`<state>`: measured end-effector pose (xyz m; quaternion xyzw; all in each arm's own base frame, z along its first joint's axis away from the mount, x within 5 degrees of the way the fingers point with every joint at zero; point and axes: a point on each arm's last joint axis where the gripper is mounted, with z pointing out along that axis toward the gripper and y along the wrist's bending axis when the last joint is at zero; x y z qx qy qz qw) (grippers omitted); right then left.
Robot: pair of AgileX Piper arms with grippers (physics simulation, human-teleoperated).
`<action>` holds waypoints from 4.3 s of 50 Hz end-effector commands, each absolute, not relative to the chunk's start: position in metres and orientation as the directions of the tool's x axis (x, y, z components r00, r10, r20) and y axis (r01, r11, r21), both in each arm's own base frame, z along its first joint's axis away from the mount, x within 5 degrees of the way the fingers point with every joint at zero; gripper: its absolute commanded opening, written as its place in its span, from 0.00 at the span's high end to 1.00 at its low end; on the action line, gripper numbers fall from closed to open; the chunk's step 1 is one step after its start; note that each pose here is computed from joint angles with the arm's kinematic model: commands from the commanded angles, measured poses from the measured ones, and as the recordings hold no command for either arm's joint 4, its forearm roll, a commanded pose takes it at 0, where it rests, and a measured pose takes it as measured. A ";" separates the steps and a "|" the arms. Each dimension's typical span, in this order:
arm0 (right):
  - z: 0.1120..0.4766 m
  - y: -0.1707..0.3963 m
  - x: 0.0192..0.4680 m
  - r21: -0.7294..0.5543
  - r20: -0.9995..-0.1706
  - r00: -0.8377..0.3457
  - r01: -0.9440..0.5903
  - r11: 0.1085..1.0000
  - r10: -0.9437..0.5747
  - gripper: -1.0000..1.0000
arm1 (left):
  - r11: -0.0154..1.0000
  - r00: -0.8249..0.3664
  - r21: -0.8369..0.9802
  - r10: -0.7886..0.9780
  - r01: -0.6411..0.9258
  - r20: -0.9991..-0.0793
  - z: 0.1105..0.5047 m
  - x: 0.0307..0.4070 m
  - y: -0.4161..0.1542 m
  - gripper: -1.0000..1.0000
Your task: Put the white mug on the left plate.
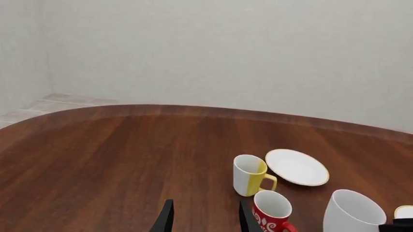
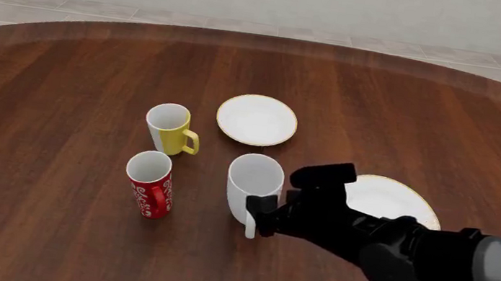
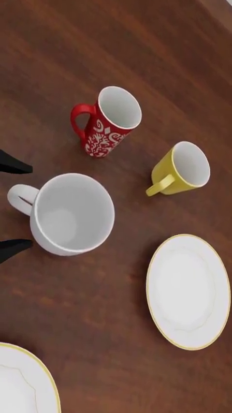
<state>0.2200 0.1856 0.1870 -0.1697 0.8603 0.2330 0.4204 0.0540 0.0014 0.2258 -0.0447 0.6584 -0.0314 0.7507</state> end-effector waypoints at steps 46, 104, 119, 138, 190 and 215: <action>0.174 0.191 0.221 0.271 -0.786 -0.610 -0.482 0.833 -0.097 0.00 | 0.993 0.133 -0.115 -0.112 -0.013 -0.985 0.227 0.054 0.001 0.00; 0.158 0.197 0.224 0.274 -0.767 -0.633 -0.475 0.836 -0.109 0.00 | 0.992 0.137 -0.126 -0.123 -0.015 -0.983 0.228 0.054 0.002 0.00; 0.155 0.198 0.223 0.272 -0.764 -0.635 -0.478 0.835 -0.115 0.00 | 0.992 0.136 -0.127 -0.124 -0.016 -0.983 0.228 0.054 0.002 0.00; 0.150 0.200 0.225 0.267 -0.759 -0.639 -0.480 0.836 -0.125 0.00 | 0.992 0.134 -0.126 -0.123 -0.014 -0.983 0.226 0.054 0.002 0.00; 0.167 0.190 0.222 0.256 -0.798 -0.594 -0.493 0.832 -0.106 1.00 | 0.991 0.138 -0.130 -0.126 -0.020 -0.982 0.228 0.054 0.002 0.00; 0.206 0.181 0.226 0.116 -0.858 -0.470 -0.567 0.816 -0.205 1.00 | 0.991 0.141 -0.131 -0.127 -0.023 -0.982 0.228 0.053 0.002 0.00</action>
